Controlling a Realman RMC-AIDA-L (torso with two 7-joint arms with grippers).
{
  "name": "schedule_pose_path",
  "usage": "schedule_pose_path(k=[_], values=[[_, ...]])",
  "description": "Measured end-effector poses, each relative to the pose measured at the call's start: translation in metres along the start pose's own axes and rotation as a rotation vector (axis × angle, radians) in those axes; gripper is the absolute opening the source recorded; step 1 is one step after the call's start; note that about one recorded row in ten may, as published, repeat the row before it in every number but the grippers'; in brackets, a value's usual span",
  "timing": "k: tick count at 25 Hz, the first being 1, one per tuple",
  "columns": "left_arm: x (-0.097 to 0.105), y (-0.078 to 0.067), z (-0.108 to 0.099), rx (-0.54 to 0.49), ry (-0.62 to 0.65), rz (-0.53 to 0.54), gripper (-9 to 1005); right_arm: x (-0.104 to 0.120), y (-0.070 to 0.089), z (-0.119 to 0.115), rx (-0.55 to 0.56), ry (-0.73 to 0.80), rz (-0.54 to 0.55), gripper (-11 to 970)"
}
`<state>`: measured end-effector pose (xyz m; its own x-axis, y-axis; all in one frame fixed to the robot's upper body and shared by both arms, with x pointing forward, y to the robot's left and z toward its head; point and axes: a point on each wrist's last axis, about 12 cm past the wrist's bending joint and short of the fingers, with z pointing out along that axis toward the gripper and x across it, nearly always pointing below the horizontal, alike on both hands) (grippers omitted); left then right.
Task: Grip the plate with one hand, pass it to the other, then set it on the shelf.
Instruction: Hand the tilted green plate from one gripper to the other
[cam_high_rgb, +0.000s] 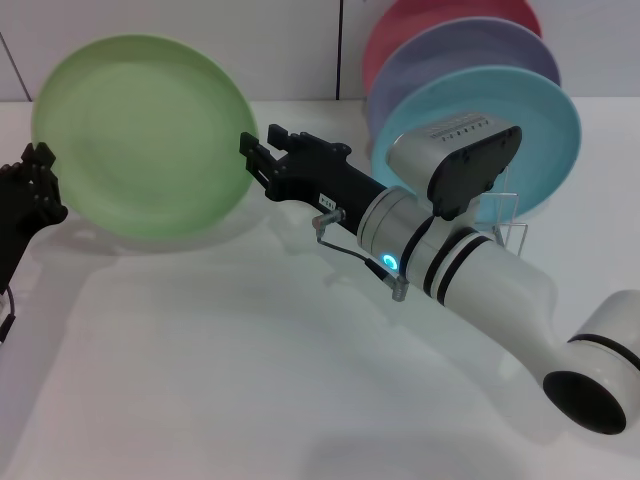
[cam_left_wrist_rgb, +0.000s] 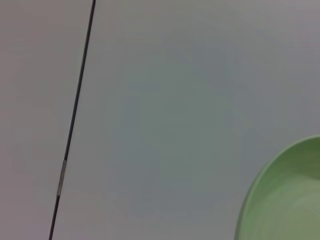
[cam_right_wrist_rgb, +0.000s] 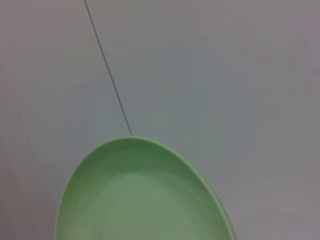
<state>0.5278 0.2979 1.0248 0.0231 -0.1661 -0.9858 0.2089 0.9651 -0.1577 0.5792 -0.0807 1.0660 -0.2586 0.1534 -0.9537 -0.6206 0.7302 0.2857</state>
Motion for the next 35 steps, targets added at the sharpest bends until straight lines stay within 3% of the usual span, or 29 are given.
schedule_pose_path(k=[7,20,35], values=[[0.0006,-0.0005,-0.0008,-0.001,0.001,0.010,46,-0.0005,-0.0005,0.0003,0.003,-0.002,0.000,368],[-0.0004,-0.0040,-0.0016,0.023,-0.013,0.022,47,-0.0026,-0.0012,0.0015,0.007,-0.009,0.002,365],[0.0010,-0.0066,-0.0014,0.045,0.000,0.032,48,-0.0022,-0.0010,0.0013,0.009,-0.008,0.005,280]])
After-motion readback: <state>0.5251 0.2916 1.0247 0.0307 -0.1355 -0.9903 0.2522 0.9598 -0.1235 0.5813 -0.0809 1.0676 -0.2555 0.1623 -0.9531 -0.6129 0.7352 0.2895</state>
